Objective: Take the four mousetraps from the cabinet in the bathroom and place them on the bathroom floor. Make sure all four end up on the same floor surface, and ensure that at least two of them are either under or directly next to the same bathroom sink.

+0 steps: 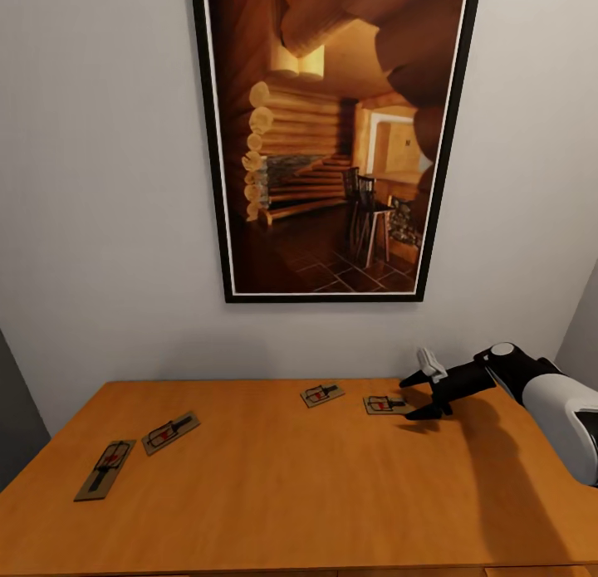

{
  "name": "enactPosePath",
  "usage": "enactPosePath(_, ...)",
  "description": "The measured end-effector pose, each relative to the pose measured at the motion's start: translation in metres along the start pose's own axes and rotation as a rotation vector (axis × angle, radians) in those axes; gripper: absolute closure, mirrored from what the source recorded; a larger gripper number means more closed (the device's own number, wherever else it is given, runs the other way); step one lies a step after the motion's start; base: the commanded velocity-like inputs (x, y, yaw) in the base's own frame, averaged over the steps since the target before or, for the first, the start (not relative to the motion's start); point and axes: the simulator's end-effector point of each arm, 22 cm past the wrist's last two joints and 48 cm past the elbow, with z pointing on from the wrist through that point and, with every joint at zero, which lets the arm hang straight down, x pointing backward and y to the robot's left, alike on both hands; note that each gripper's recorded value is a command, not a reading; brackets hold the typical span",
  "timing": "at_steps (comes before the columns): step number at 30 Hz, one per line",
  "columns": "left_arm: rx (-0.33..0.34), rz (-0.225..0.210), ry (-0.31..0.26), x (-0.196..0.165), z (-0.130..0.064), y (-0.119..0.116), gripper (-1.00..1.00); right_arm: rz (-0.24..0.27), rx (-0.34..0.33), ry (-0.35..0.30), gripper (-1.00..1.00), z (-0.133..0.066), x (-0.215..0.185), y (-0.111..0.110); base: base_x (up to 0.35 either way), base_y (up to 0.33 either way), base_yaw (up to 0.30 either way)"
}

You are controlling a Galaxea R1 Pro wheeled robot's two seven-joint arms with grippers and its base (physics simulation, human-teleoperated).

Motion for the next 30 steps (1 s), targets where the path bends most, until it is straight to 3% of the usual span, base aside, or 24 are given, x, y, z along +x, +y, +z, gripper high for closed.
enactPosePath(30,0.0,0.0,0.0,0.0,0.0,0.0,-1.0,0.009,0.019,0.009,-1.0,-0.011,0.008,-0.003,0.0,0.0,0.0)
